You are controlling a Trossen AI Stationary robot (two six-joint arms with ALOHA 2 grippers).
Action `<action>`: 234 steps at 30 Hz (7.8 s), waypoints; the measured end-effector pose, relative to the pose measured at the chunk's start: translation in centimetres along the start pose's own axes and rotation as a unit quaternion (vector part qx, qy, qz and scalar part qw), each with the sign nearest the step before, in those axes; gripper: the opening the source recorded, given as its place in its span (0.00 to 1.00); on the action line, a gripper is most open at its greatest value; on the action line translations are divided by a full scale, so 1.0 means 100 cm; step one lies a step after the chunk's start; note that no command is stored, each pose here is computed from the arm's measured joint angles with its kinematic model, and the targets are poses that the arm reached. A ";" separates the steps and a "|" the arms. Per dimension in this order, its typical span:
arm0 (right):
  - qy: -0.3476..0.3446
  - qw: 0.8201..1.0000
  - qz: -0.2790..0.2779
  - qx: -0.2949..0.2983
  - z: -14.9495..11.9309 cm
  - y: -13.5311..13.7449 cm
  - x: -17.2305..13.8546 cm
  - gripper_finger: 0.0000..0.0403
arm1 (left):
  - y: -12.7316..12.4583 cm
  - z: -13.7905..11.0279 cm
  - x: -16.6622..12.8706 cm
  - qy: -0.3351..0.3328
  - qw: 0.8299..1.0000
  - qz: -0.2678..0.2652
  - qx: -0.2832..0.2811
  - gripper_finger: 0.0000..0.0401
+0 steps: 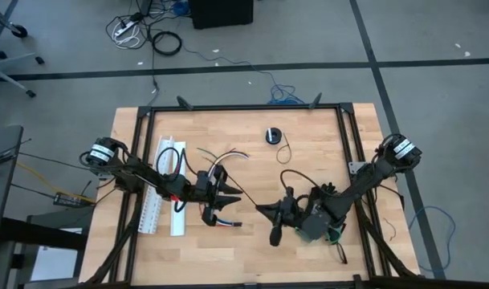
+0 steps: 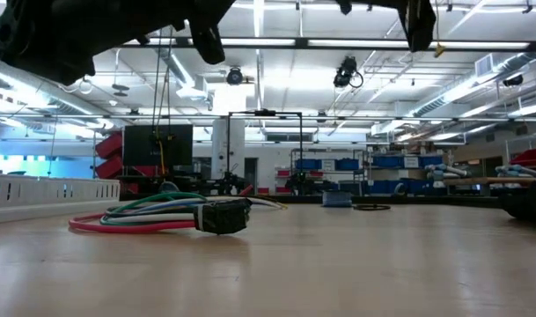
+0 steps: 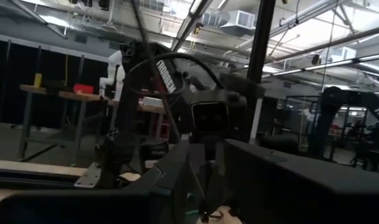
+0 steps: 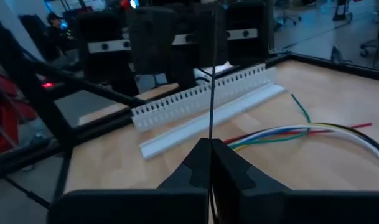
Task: Ziptie cables
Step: Wrap the cables together using a ziptie
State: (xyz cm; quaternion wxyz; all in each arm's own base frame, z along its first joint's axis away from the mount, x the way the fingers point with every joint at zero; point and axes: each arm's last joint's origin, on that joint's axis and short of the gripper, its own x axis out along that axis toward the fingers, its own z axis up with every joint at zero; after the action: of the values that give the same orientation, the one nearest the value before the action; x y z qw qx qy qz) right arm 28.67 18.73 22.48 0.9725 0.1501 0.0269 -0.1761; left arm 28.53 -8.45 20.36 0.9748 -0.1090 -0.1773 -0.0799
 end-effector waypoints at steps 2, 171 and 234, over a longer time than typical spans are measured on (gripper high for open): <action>-0.001 1.000 0.004 0.000 0.000 0.002 -0.002 0.00 | 0.000 0.001 0.000 -0.002 1.000 -0.003 0.000 0.23; -0.006 0.999 0.029 -0.030 0.004 0.002 0.001 0.00 | 0.011 0.078 -0.036 -0.138 0.983 0.121 -0.031 0.23; -0.001 0.999 0.029 -0.027 0.006 -0.004 0.012 0.00 | 0.010 0.083 -0.037 -0.149 0.980 0.126 0.042 0.01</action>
State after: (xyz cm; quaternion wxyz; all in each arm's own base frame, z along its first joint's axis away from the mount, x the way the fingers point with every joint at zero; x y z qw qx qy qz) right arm 29.61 17.74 22.85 0.9809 0.1247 0.0265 -0.1466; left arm 22.59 -5.02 26.36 0.9433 -0.1004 -0.3089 0.0683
